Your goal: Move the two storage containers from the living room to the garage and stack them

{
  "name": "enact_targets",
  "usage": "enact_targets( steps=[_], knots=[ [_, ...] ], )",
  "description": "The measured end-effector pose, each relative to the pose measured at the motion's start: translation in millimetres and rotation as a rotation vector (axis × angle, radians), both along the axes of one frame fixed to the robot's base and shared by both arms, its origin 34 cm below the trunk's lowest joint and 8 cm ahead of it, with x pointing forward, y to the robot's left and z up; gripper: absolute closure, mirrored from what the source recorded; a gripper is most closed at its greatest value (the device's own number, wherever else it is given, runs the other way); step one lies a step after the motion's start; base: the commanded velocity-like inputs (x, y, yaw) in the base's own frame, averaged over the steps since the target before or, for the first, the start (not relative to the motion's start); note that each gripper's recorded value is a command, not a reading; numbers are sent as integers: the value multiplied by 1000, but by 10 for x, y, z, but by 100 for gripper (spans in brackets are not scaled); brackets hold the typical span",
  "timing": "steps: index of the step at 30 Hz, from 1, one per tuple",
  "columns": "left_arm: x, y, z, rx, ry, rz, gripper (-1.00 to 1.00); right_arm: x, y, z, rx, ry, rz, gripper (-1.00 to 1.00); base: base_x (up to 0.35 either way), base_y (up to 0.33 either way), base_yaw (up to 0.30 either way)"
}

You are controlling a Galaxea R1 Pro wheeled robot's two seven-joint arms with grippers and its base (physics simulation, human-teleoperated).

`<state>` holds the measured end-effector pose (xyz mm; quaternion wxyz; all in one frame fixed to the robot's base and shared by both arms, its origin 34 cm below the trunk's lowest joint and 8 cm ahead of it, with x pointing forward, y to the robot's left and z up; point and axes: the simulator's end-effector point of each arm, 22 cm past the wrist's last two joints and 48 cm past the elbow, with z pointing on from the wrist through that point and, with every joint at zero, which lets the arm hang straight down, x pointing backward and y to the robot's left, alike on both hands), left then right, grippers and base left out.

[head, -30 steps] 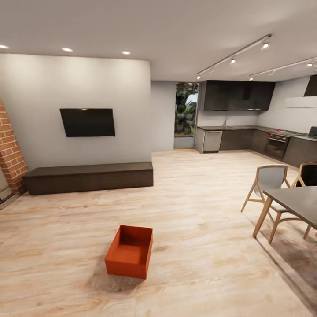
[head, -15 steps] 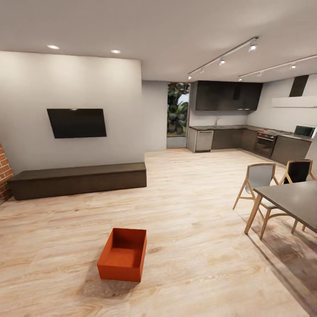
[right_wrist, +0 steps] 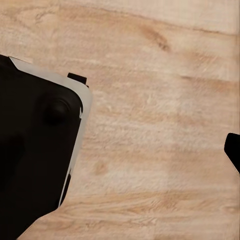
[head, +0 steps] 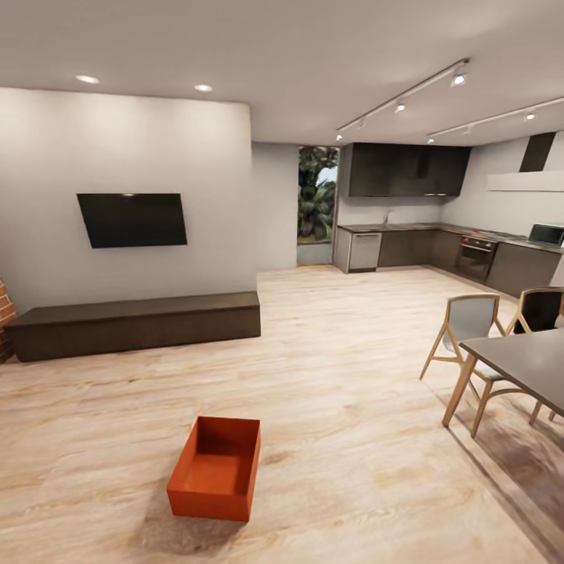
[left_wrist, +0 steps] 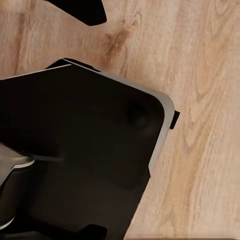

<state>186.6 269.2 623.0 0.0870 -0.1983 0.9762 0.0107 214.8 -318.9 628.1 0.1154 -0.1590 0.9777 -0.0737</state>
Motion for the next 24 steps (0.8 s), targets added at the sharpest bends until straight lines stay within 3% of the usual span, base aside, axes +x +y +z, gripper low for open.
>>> enact_targets(
  steps=[24],
  knots=[
    [-2, -1, -1, 1, 1, 2, -100, -6, -5, -2, 0, 4, 2, -100, 273, 232, 0]
  ],
)
